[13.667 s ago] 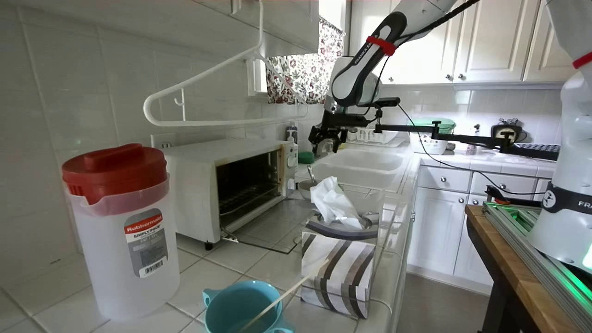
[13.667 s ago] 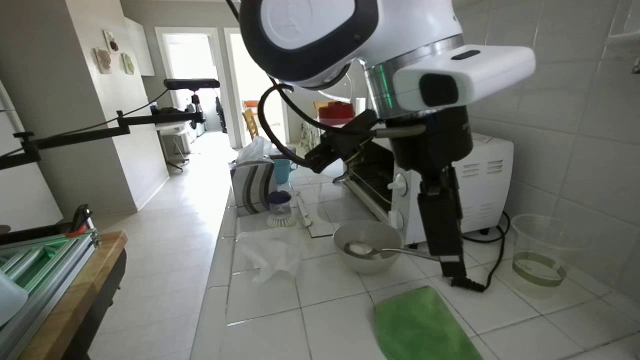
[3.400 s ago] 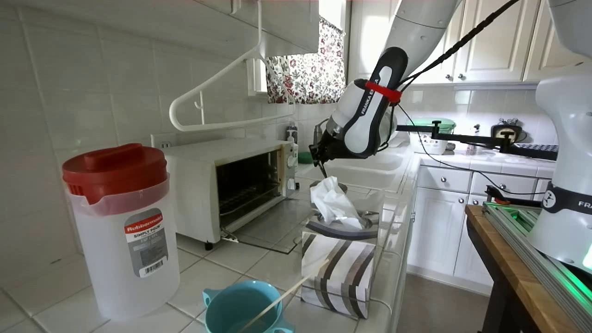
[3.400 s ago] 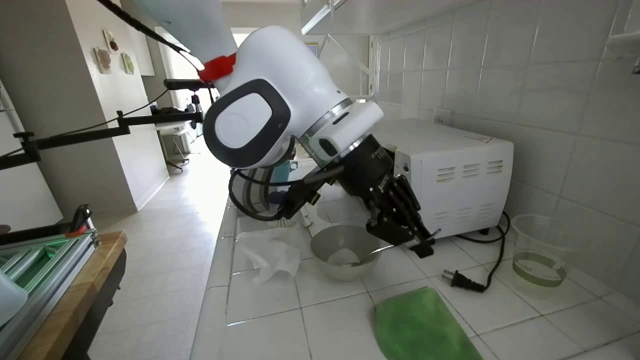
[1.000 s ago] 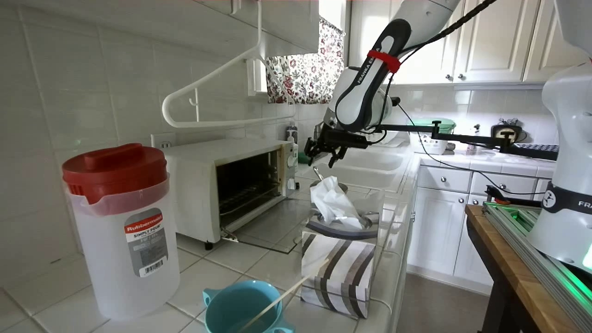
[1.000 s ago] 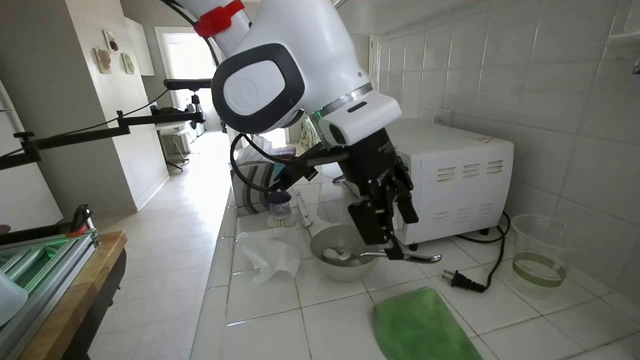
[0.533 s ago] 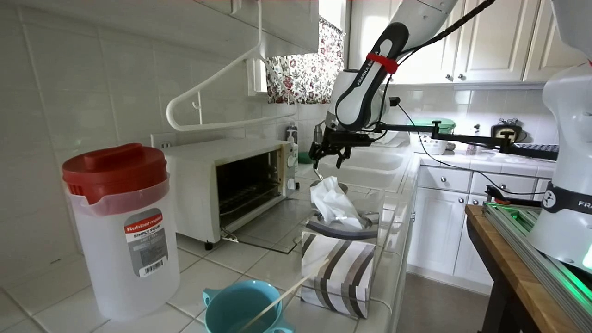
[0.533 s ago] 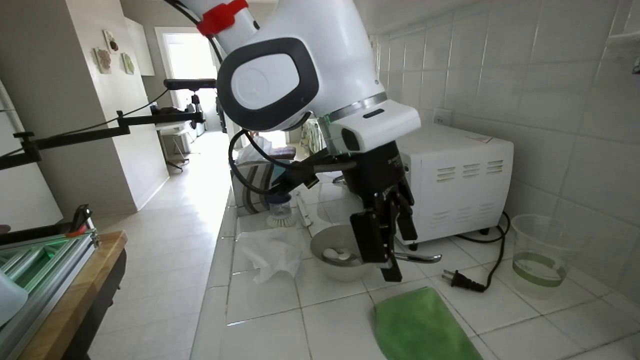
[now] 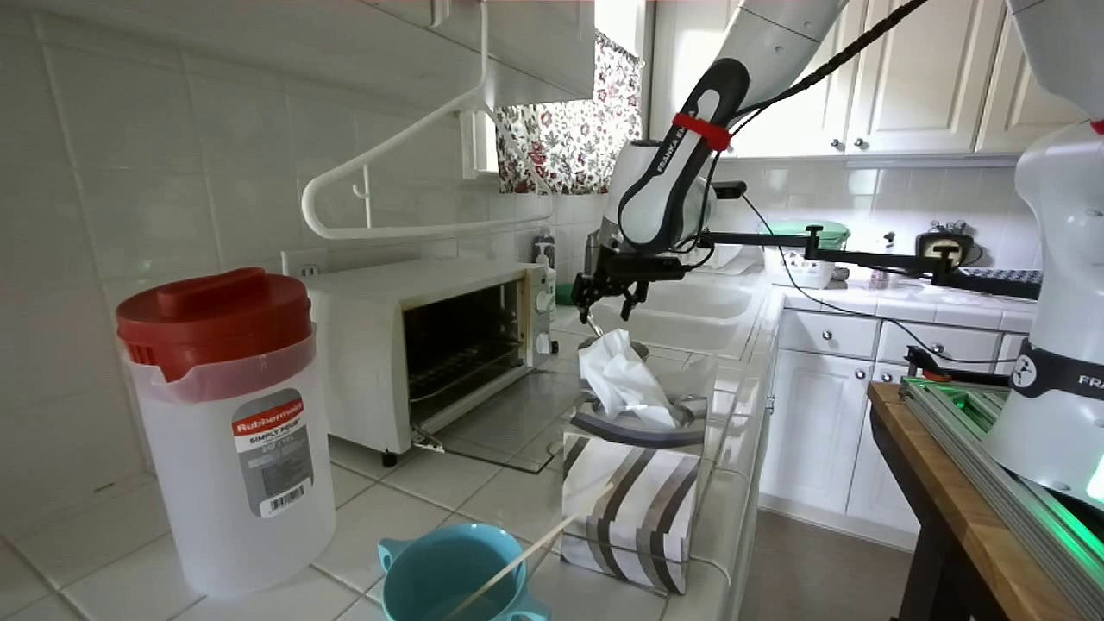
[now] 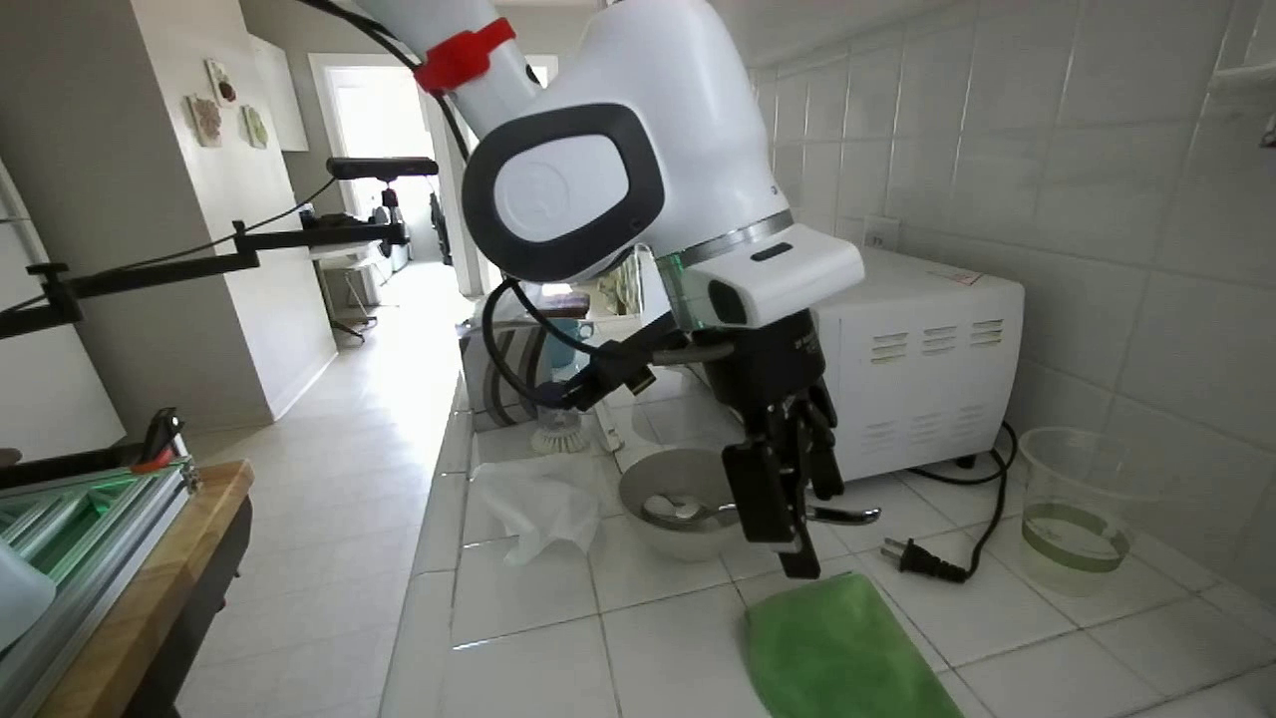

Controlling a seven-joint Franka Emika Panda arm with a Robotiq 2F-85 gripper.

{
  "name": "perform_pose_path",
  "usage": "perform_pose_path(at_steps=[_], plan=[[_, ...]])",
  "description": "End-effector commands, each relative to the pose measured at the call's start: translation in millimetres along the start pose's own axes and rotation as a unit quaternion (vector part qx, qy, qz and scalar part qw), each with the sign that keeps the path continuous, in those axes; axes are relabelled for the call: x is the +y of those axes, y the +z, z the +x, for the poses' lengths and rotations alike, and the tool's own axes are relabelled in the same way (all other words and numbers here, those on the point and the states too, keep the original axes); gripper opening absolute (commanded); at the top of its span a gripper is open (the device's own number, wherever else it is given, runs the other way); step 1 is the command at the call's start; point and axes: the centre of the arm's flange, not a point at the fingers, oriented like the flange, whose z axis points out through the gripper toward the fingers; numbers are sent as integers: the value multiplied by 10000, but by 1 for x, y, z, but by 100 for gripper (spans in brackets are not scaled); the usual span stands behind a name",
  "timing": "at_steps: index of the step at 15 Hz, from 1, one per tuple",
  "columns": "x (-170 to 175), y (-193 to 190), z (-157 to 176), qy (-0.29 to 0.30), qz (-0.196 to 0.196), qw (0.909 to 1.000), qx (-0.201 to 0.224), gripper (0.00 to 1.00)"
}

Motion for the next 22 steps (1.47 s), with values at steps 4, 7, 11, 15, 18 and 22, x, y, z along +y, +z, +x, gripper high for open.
perform_pose_path(at_steps=[4,7,11,15,18,22], plan=[[-9,12,7,77,36,10000,38,84],[-10,14,9,92,37,9999,61,82],[-12,15,11,137,35,9999,77,77],[-17,15,11,158,77,9998,83,100],[-24,12,11,144,131,9998,94,89],[-31,12,9,149,180,9997,92,57]])
